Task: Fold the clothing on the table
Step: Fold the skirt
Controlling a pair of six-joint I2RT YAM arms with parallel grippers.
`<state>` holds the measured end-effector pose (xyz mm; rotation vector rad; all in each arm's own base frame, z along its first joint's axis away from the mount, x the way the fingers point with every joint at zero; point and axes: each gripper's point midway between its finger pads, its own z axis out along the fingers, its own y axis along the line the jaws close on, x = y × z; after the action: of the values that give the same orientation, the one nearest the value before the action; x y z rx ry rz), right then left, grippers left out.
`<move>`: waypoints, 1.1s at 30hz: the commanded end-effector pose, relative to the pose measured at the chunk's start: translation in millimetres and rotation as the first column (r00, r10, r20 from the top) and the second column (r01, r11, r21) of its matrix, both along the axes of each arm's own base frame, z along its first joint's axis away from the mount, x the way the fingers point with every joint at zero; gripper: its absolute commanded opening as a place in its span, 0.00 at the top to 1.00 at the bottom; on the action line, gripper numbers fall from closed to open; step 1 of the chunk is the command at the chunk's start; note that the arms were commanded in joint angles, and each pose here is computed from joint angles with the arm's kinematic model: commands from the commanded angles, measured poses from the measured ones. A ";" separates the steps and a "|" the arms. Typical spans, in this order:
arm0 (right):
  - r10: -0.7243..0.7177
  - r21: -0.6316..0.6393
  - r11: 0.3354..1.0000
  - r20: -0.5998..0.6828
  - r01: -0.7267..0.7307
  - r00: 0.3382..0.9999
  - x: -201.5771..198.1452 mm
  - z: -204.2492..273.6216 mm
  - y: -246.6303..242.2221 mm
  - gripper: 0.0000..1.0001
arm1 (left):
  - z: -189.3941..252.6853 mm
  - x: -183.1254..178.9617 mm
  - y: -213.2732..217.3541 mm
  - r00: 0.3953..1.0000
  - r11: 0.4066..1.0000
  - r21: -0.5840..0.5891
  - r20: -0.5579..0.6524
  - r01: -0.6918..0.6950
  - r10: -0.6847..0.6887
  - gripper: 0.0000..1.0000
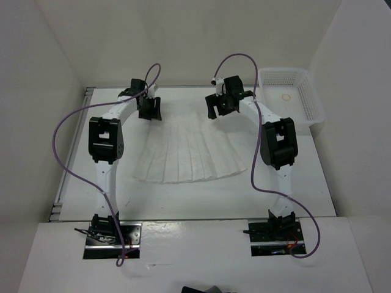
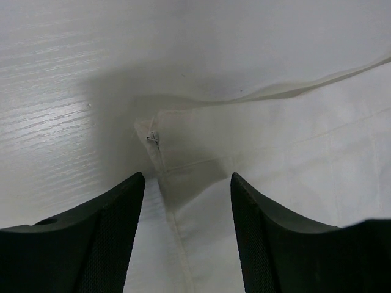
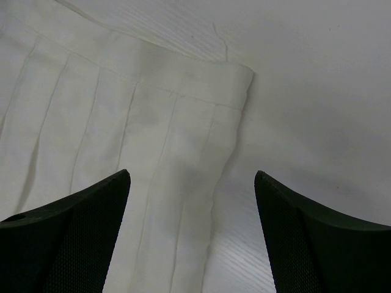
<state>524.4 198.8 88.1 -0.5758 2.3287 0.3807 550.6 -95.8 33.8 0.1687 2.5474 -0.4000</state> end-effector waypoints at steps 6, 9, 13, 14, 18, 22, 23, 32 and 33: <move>0.016 0.019 1.000 0.060 -0.017 0.998 0.2 30.8 0.2 0.14 | 21.1 19.8 9.0 0.998 1.000 0.003 0.056 -0.027 0.027 0.34; 0.016 0.019 1.000 0.060 -0.017 0.998 0.2 30.8 0.2 0.14 | 15.4 21.6 7.3 0.999 1.000 -0.003 0.050 -0.022 0.022 0.34; 0.016 0.019 1.000 0.060 -0.017 0.998 0.2 30.8 0.2 0.14 | 19.6 29.6 3.7 0.997 1.000 -0.016 0.073 -0.002 0.003 0.36; 0.016 0.019 1.000 0.060 -0.017 0.998 0.2 30.8 0.2 0.14 | 15.4 28.1 3.8 0.998 1.000 -0.015 0.058 -0.002 0.003 0.36; 0.016 0.019 1.000 0.060 -0.017 0.998 0.2 30.8 0.2 0.14 | 13.2 29.9 3.7 0.998 1.000 -0.015 0.057 -0.002 0.003 0.39; 0.022 0.015 1.000 0.073 -0.023 0.997 0.4 35.7 -0.2 0.14 | 3.8 28.7 5.0 0.999 1.000 -0.011 0.034 -0.015 0.016 0.40; 0.022 0.015 1.000 0.073 -0.023 0.997 0.4 35.7 -0.2 0.14 | 7.6 31.2 4.8 0.999 1.000 -0.012 0.044 -0.015 0.016 0.40; 0.022 0.015 1.000 0.073 -0.023 0.997 -1.6 37.0 -0.7 0.14 | 6.1 33.3 8.4 0.999 0.999 0.003 0.040 -0.037 0.037 0.43; 0.022 0.015 1.000 0.073 -0.023 0.997 -1.6 37.0 -0.7 0.14 | 0.9 32.6 8.5 0.999 0.999 0.004 0.031 -0.037 0.037 0.44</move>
<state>523.3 199.1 92.3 -0.5962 2.3156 0.3826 578.8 -88.4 38.2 0.1492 2.5136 -0.3735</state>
